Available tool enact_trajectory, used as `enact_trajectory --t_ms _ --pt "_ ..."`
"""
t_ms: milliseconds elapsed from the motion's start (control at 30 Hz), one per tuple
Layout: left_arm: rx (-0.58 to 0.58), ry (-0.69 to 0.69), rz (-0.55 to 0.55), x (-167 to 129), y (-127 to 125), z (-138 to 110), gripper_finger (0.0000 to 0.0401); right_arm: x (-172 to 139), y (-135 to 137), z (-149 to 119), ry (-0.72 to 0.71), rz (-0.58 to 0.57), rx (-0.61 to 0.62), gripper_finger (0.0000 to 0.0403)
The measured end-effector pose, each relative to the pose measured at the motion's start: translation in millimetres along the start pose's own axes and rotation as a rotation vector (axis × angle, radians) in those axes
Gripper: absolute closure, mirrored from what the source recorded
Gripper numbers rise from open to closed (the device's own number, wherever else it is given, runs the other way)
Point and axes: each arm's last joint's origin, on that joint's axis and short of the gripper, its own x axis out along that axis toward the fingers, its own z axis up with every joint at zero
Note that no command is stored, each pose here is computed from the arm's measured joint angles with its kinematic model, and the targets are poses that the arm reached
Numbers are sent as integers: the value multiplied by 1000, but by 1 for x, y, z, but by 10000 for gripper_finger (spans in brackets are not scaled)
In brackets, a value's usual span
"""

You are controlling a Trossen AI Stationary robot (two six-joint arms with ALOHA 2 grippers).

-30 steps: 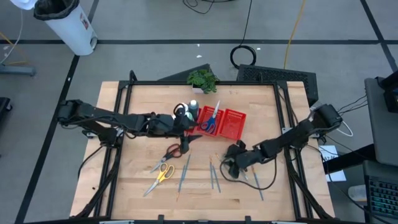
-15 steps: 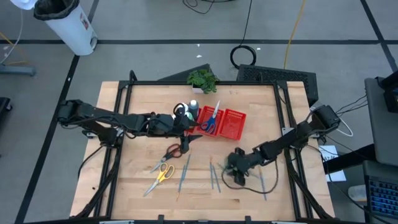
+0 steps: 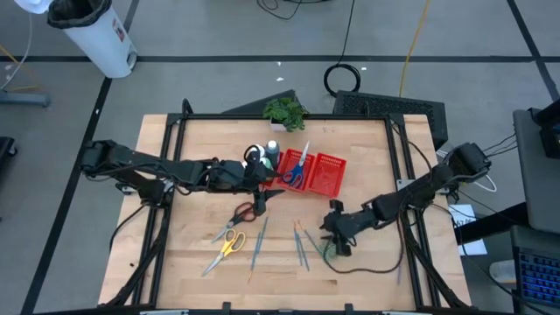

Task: Pick & Place Paint Supplies
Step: Adjust the green scissors on the table

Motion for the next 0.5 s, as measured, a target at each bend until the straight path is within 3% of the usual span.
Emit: enact_trajectory --t_ms 167,400,500 --pt "-1 0 0 0 0 0 160 8 10 -11 80 97 -98 255" --pt "-2 -2 0 0 0 0 160 19 9 -19 96 -14 -117 255" --pt "-15 -1 0 0 0 0 160 16 9 -18 88 -6 -121 255"
